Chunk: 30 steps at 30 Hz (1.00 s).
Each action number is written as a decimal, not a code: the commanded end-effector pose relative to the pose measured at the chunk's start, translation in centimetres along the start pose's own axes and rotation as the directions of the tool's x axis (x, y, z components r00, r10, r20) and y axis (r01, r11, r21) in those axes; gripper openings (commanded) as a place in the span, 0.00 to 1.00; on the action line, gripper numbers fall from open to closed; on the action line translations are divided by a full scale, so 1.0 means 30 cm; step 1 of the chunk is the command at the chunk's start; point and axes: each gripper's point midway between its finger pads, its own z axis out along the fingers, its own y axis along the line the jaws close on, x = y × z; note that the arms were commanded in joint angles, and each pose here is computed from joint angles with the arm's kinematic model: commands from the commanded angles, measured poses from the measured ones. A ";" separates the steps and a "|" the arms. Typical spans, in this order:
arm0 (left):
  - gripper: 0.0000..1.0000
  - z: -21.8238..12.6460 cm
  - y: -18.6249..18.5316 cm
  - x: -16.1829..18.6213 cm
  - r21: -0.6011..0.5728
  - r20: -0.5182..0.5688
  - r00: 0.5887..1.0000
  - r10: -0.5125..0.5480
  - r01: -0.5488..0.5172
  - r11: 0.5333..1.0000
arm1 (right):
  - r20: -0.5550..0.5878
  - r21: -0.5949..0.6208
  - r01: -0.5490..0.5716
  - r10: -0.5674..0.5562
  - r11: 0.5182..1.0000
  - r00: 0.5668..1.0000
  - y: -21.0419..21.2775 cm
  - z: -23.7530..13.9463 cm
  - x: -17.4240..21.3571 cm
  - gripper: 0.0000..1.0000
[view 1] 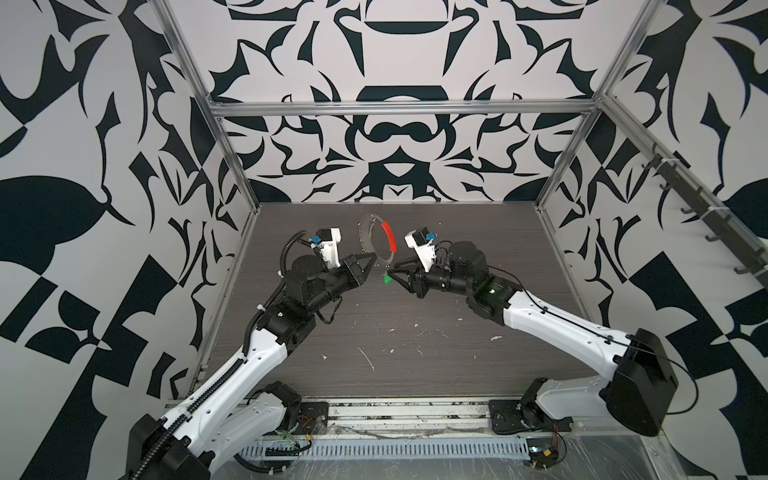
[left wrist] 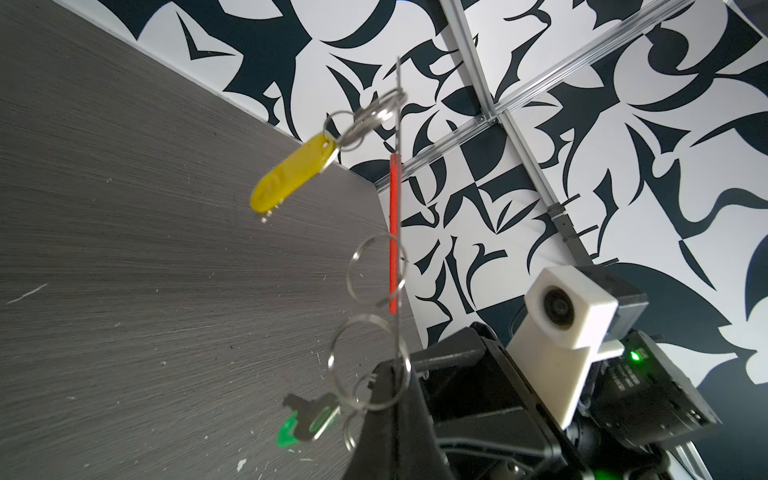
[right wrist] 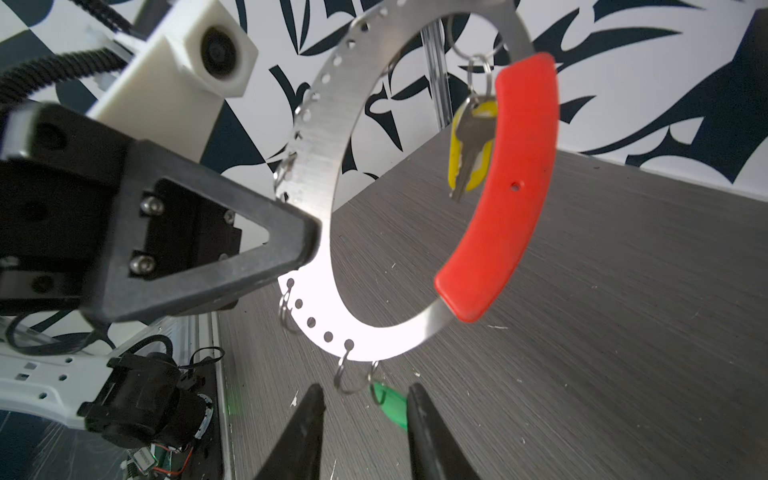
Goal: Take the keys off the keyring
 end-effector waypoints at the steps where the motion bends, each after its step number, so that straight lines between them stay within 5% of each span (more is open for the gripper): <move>1: 0.00 -0.012 -0.055 -0.028 0.054 0.027 1.000 0.005 -0.006 0.999 | 0.099 -0.045 0.054 -0.050 0.997 0.994 0.059 -0.016 -0.122 0.34; 30: 0.00 -0.022 -0.051 -0.034 0.053 0.044 0.999 0.001 -0.004 0.999 | 0.081 -0.039 0.054 -0.051 0.998 0.995 0.061 0.001 -0.113 0.04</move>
